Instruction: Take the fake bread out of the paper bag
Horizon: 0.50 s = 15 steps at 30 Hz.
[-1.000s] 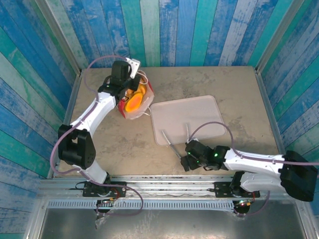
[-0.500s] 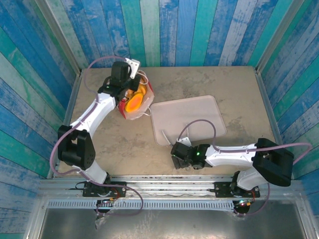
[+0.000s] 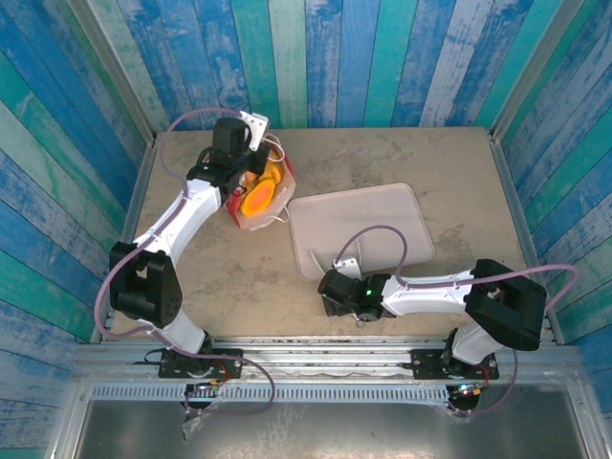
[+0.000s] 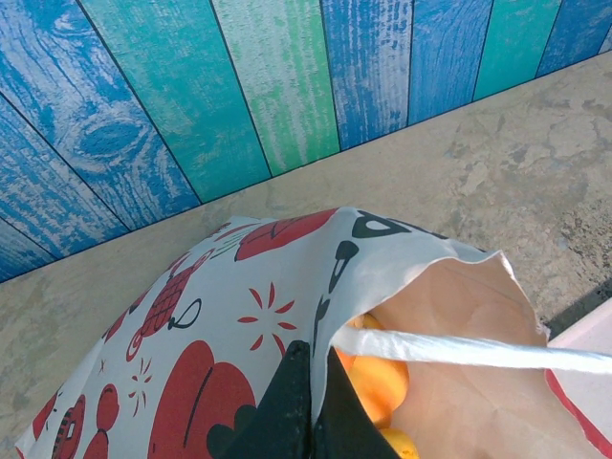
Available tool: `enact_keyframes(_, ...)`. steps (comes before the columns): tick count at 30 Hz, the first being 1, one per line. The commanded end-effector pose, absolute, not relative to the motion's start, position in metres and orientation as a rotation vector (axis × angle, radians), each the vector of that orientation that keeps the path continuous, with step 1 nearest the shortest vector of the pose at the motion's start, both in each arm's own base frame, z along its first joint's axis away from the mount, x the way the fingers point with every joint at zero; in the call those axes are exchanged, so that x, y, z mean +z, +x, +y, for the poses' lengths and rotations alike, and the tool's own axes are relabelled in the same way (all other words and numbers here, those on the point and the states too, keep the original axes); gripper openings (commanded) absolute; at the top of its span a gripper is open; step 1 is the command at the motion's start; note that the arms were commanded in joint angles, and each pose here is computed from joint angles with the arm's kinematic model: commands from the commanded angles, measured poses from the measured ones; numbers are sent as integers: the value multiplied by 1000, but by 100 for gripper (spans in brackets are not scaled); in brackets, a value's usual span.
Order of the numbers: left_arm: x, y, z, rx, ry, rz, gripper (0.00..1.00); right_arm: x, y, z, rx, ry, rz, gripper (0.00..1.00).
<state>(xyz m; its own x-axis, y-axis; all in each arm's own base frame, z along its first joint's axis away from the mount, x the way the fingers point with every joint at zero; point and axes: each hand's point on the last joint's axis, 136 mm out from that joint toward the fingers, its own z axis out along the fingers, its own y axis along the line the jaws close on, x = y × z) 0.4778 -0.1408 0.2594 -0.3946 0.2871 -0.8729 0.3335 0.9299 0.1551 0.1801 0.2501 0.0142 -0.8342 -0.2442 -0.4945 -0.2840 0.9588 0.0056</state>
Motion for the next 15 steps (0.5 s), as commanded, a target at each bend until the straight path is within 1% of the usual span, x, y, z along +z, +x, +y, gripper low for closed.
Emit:
enact_keyframes(1,324,469,-144,-95,410,1825,3,-6,170,220,-54,-404,2648,99)
enact_keyframes(3,324,469,-144,-92,407,1824,3,-7,170,217,-63,-405,2647,95)
enact_keyframes(6,324,470,-144,-93,404,1822,3,-8,170,217,-69,-424,2641,80)
enact_keyframes(8,324,470,-144,-92,403,1823,3,-8,171,218,-68,-436,2635,68)
enact_keyframes(10,322,471,-144,-97,405,1827,3,-7,171,219,-62,-443,2629,53)
enact_keyframes(12,321,471,-145,-99,410,1832,3,-3,173,220,-58,-452,2619,40)
enact_keyframes(13,319,470,-146,-102,413,1834,3,0,174,221,-50,-458,2611,32)
enact_keyframes(15,318,469,-145,-103,415,1836,3,7,177,224,-33,-458,2599,20)
